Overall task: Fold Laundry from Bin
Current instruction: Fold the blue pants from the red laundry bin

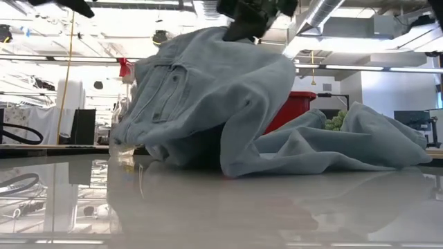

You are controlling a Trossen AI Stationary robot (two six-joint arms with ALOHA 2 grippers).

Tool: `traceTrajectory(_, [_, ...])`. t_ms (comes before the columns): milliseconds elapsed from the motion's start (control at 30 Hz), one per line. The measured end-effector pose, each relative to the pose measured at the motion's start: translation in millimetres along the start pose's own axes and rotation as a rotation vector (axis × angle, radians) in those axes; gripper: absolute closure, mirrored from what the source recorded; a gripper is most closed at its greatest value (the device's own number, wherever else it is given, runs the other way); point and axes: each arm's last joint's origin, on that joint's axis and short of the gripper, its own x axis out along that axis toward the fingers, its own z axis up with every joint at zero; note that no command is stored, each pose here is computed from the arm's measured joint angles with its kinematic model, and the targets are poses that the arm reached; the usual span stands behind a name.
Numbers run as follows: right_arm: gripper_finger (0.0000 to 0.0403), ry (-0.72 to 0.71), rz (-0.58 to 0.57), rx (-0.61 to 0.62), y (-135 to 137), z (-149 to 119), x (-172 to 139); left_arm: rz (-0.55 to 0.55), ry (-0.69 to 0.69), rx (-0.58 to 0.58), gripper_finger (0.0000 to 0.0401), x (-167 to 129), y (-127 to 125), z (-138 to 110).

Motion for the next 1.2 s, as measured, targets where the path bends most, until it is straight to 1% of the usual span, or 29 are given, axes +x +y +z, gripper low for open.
traceTrajectory(167, [0.0362, -0.081, -0.028, 0.04, -0.2, -20.5, -5.7, -0.157, -0.077, -0.207, 0.0215, 33.2, 24.3, -22.4])
traceTrajectory(300, [0.0361, -0.125, -0.03, 0.061, 5.0, -32.5, -9.1, -0.288, -0.189, -0.464, 0.0215, 59.5, 42.5, -33.5])
traceTrajectory(367, [0.0361, -0.128, -0.026, 0.067, 8.4, -37.0, -8.3, -0.344, -0.225, -0.521, 0.0215, 69.9, 49.0, -35.7])
traceTrajectory(400, [0.036, -0.122, -0.023, 0.069, 10.1, -38.6, -7.6, -0.367, -0.238, -0.527, 0.0214, 73.6, 50.9, -35.5])
traceTrajectory(467, [0.036, -0.12, -0.018, 0.062, 13.8, -39.6, -6.4, -0.377, -0.26, -0.519, 0.0211, 78.0, 54.0, -32.8])
traceTrajectory(633, [0.0359, -0.113, 0.001, 0.043, 24.1, -39.0, -3.4, -0.335, -0.281, -0.431, 0.0184, 84.6, 56.6, -22.1])
traceTrajectory(767, [0.0359, -0.114, -0.028, 0.028, 28.9, -37.4, -0.4, -0.315, -0.27, -0.407, 0.0152, 92.6, 59.2, -16.9])
traceTrajectory(867, [0.0358, -0.115, -0.028, 0.027, 30.0, -37.0, 0.4, -0.292, -0.268, -0.397, 0.0134, 99.0, 62.3, -14.0])
traceTrajectory(1067, [0.0358, -0.117, -0.028, 0.039, 30.0, -36.9, 0.3, -0.264, -0.287, -0.383, 0.0128, 103.1, 66.4, -9.8])
traceTrajectory(1133, [0.0358, -0.117, -0.028, 0.04, 29.8, -36.8, 0.3, -0.309, -0.306, -0.376, 0.013, 101.5, 63.9, -6.3])
traceTrajectory(1200, [0.0358, -0.118, -0.029, 0.042, 29.2, -36.9, -0.1, -0.392, -0.33, -0.351, 0.0134, 99.1, 58.8, -1.3])
